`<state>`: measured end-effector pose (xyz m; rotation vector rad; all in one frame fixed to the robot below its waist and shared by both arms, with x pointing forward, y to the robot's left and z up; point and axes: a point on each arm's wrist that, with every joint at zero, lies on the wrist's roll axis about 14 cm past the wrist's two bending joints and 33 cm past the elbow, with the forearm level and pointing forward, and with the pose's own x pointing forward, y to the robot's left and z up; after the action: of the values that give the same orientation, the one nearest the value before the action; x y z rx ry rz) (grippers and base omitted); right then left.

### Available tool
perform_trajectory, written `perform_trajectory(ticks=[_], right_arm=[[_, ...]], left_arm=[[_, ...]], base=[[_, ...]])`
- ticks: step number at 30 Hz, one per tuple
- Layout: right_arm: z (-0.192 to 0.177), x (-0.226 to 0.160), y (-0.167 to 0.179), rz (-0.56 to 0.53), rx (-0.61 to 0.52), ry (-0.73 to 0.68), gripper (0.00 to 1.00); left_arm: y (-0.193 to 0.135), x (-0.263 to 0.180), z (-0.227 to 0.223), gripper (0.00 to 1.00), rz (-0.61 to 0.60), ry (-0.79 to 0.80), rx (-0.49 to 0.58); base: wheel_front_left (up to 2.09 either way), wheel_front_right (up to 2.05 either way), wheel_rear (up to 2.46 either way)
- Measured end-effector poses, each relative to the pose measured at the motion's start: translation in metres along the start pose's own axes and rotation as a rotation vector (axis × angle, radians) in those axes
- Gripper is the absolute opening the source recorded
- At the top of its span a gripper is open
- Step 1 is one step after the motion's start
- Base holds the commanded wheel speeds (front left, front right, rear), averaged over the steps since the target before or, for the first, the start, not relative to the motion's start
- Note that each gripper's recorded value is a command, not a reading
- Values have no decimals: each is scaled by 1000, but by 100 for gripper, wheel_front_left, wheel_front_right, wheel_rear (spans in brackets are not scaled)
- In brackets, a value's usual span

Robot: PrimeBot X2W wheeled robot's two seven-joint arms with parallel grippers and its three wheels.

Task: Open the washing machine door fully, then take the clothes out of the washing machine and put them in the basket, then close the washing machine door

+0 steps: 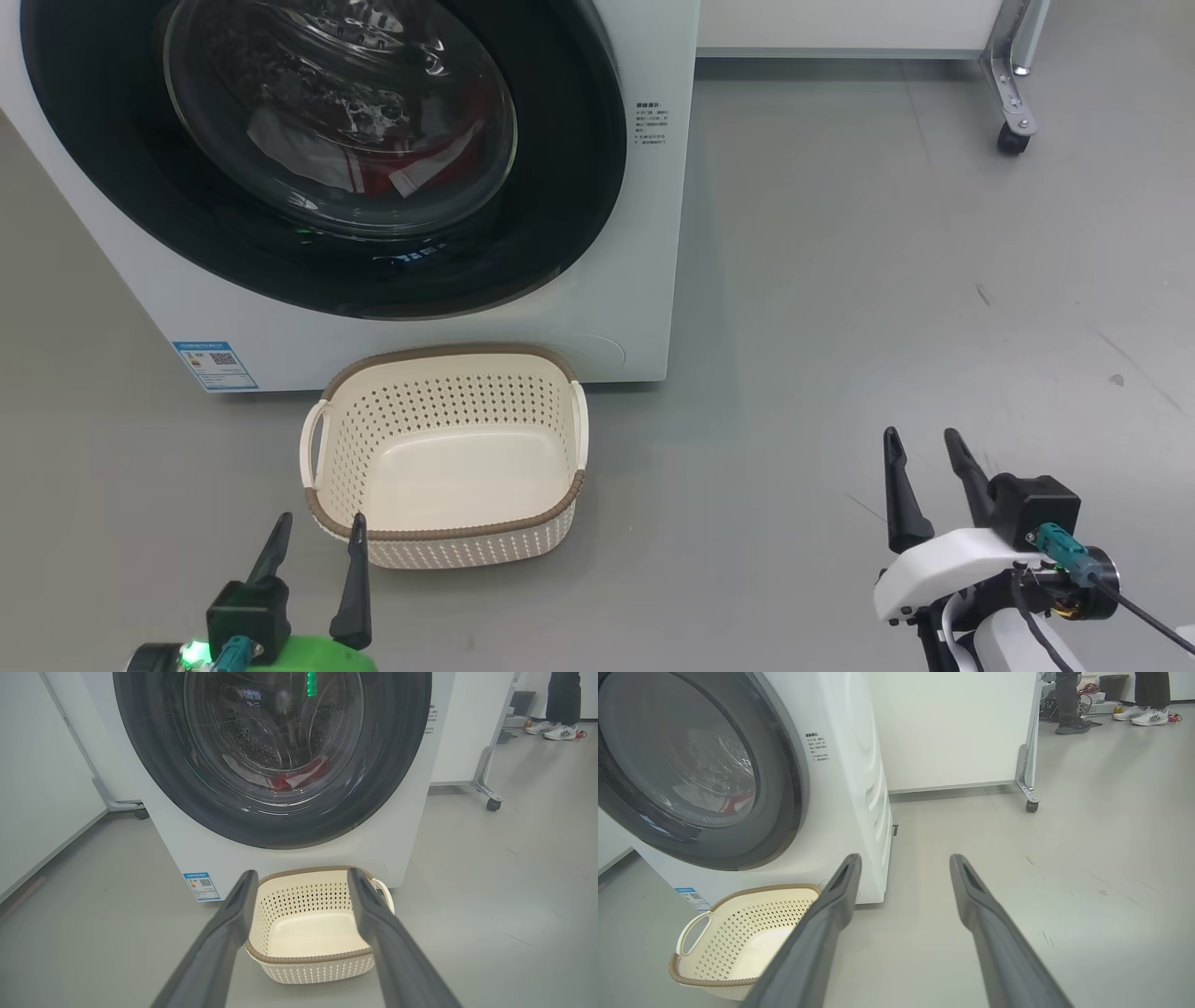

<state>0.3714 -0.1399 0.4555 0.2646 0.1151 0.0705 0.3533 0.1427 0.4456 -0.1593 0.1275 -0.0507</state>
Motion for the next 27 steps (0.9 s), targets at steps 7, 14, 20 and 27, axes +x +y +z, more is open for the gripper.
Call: perform_trajectory(ticks=[7,14,20,27], right_arm=[[1,2,-3,-13,75,-5,0],[7,15,-18,-59,267,-30,0],[28,39,-35,-106,535,-96,0],[52,80,-34,-69,784,-125,0]], left_arm=[[-3,0,-2,100,-9,5,0],[-6,7,-4,100,-19,13,-2],[-9,15,-6,100,-29,22,-4],[-10,29,-5,100,-33,20,-14]], base=[[0,0,0],[0,0,0],[0,0,0],[0,0,0]])
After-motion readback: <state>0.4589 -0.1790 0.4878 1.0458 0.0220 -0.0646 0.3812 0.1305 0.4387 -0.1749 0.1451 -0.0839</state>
